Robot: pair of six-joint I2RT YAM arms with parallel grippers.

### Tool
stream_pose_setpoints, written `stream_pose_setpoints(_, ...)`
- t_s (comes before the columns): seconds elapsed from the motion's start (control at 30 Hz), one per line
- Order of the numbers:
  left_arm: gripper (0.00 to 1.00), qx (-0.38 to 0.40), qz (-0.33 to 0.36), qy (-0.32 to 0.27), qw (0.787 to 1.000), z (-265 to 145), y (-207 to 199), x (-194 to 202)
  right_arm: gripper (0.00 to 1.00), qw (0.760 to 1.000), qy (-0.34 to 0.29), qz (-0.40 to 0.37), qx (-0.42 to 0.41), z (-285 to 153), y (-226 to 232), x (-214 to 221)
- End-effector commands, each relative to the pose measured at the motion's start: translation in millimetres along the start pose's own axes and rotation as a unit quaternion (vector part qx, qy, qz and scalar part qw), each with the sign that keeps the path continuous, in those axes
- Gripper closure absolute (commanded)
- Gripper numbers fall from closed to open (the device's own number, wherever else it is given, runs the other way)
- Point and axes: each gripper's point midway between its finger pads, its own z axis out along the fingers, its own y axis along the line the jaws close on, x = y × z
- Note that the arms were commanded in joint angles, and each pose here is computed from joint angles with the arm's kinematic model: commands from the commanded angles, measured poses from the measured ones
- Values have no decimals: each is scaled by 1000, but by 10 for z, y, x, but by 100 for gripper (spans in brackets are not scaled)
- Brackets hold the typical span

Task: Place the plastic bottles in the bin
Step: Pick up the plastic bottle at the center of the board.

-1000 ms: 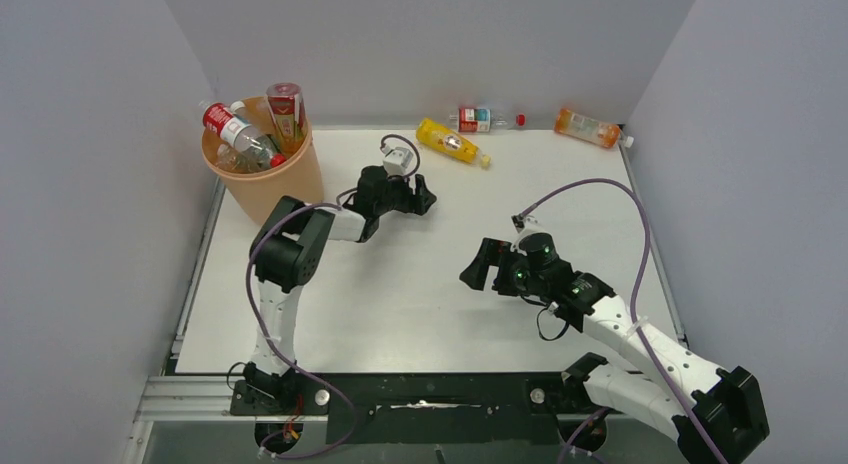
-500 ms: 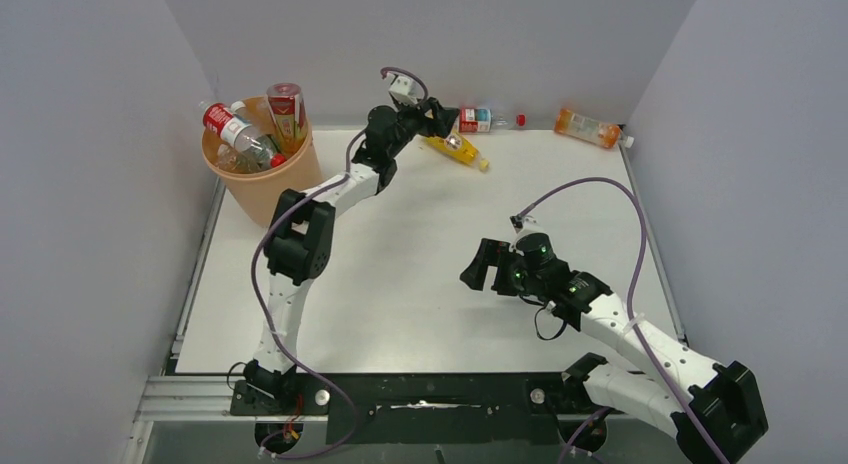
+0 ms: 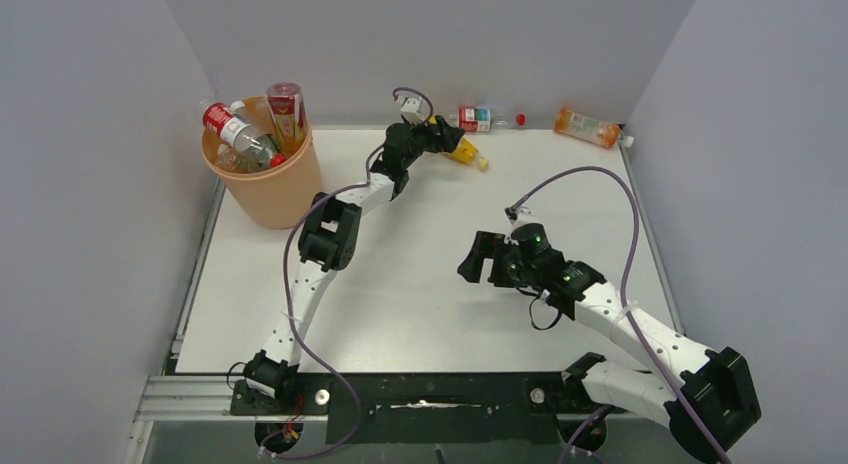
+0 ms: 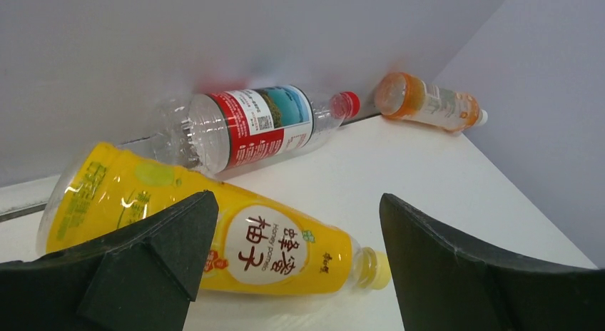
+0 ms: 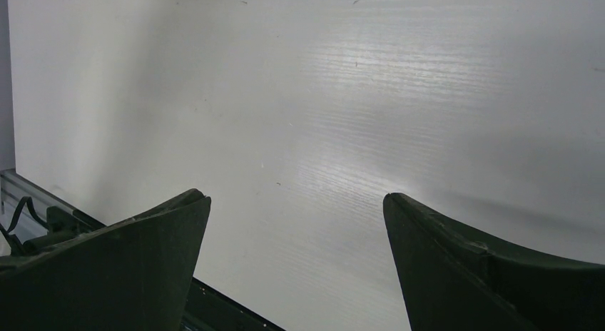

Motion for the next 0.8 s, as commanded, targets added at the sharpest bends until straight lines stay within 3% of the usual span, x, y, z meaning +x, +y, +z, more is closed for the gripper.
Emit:
stream_pose_setpoints(0.0, 15, 61, 10, -93, 994, 95, -365, -664, 2, 999, -29, -15, -12, -9, 116, -247)
stream_pose_setpoints(0.3, 12, 32, 96, -52, 993, 292, -384, -317, 2, 1000, -14, -24, -12, 115, 96, -232)
stream_pose_setpoints(0.77, 14, 2, 163, 89, 983, 153, -158, 380, 2, 999, -21, -24, -22, 72, 136, -301)
